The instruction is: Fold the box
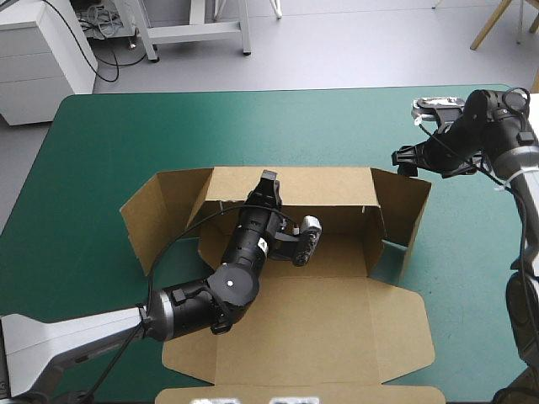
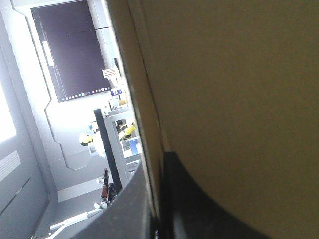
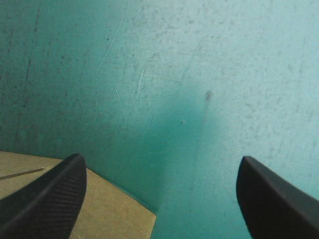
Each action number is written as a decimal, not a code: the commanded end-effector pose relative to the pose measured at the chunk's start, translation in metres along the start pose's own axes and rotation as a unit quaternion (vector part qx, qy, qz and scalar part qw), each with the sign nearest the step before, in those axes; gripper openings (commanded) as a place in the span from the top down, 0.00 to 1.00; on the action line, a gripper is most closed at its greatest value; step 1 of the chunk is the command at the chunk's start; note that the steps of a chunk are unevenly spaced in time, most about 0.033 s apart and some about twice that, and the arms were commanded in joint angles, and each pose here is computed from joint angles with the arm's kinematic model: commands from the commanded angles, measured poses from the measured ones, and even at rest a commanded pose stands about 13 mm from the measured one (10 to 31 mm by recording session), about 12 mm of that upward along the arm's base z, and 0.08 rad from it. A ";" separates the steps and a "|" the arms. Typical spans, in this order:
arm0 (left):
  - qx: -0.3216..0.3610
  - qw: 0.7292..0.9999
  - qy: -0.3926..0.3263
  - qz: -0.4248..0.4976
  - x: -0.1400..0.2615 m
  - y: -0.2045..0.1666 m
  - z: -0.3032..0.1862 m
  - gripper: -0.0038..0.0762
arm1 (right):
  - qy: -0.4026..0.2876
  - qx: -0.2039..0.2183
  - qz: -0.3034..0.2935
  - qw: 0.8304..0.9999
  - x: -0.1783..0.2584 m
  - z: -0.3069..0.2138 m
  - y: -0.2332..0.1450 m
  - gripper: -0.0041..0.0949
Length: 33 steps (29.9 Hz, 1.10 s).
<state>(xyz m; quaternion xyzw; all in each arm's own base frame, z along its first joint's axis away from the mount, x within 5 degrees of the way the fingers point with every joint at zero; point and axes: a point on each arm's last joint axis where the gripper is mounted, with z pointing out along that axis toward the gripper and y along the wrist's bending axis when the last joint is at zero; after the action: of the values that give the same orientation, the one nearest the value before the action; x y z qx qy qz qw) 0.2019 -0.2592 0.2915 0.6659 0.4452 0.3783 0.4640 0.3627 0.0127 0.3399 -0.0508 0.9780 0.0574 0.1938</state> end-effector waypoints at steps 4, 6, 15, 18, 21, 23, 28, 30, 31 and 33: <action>-0.037 0.999 0.016 -0.023 0.008 0.018 -0.008 0.96 | -0.040 -0.029 -0.006 0.999 0.022 -0.039 0.010 0.24; -0.037 0.999 0.018 -0.027 0.008 0.018 -0.008 0.96 | -0.039 -0.032 -0.004 0.999 0.033 -0.039 0.012 0.24; -0.037 0.998 0.018 -0.051 0.008 0.018 -0.008 0.96 | -0.079 -0.026 0.010 0.996 0.079 -0.042 0.015 0.24; -0.037 0.998 0.018 -0.051 0.008 0.018 -0.008 0.96 | -0.098 -0.030 0.015 0.995 0.093 -0.046 0.018 0.24; -0.037 0.998 0.018 -0.051 0.008 0.018 -0.008 0.96 | -0.111 -0.030 0.008 0.993 0.107 -0.048 0.019 0.24; -0.037 0.998 0.018 -0.051 0.008 0.018 -0.008 0.96 | -0.124 -0.038 -0.001 0.992 0.117 -0.050 0.023 0.24; -0.038 0.998 0.016 -0.050 0.008 0.018 -0.008 0.96 | -0.169 -0.091 -0.019 0.981 0.141 -0.048 0.035 0.24; -0.038 0.998 0.016 -0.050 0.008 0.018 -0.008 0.96 | -0.190 -0.105 -0.026 0.976 0.147 -0.045 0.038 0.24; -0.038 0.998 0.016 -0.050 0.008 0.018 -0.008 0.96 | -0.200 -0.114 -0.028 0.973 0.150 -0.042 0.039 0.24; -0.038 0.998 0.016 -0.050 0.008 0.018 -0.008 0.96 | -0.204 -0.130 -0.043 0.969 0.155 -0.034 0.041 0.24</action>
<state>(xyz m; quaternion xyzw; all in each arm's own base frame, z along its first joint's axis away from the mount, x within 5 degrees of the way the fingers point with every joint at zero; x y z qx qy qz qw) 0.2021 -0.2589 0.2917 0.6460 0.4727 0.3610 0.4784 0.2025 0.0338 0.3082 -0.0930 0.9258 0.1666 0.3264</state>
